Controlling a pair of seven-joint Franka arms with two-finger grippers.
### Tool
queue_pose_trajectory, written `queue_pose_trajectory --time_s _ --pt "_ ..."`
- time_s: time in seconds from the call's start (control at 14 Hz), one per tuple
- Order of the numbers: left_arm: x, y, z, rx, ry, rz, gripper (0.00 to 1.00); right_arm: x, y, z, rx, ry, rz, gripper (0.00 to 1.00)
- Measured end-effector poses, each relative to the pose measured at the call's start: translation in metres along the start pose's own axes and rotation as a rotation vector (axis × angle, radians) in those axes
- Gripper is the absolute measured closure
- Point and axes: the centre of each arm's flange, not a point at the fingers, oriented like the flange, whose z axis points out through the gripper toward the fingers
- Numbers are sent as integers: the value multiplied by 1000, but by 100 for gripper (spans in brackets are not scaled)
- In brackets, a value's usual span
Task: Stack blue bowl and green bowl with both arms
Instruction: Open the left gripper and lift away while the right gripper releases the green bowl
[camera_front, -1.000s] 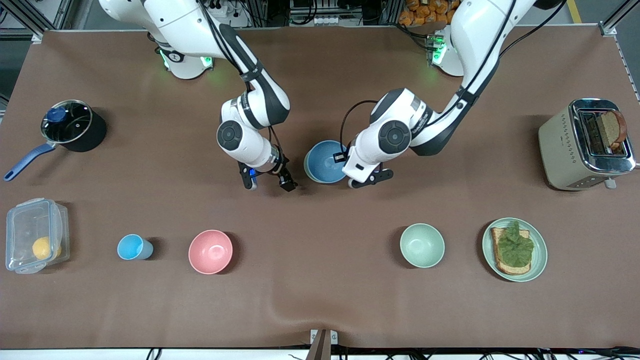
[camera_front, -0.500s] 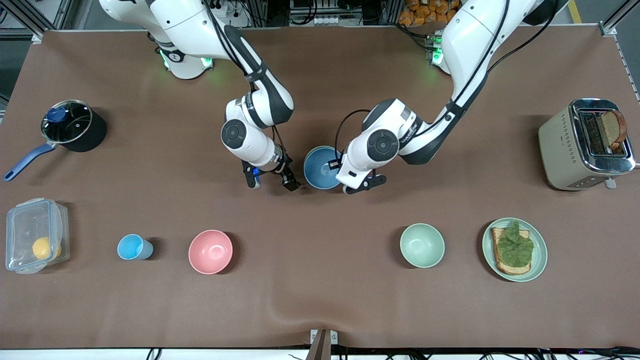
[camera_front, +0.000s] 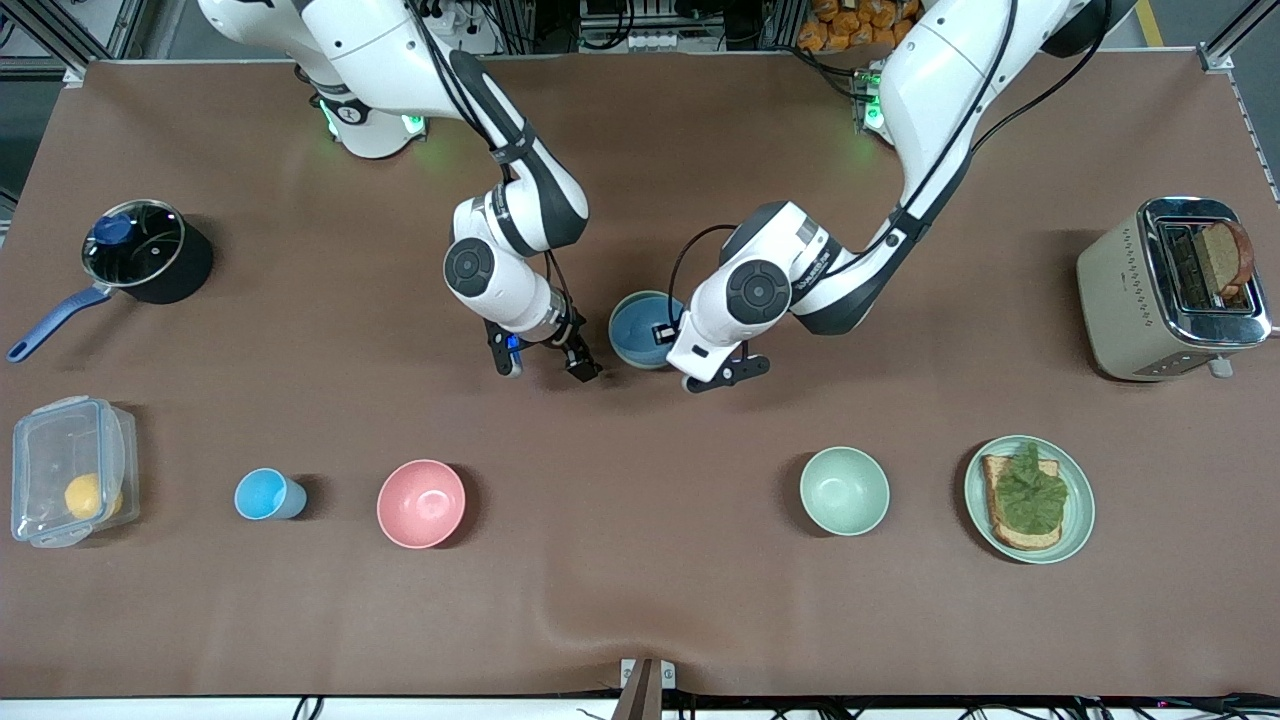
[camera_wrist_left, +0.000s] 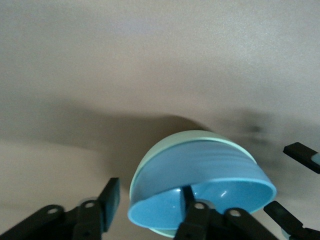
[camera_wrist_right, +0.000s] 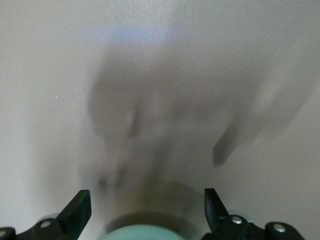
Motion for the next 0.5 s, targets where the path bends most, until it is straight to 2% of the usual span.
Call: queue_pose_trajectory --time_s 0.29,0.5 --pt "8 -7 -63 24 22 -16 1 -2 1 1 -2 0 -3 0" --pt "40 -37 -125 47 76 -65 0 -2 1 1 -4 0 -4 0"
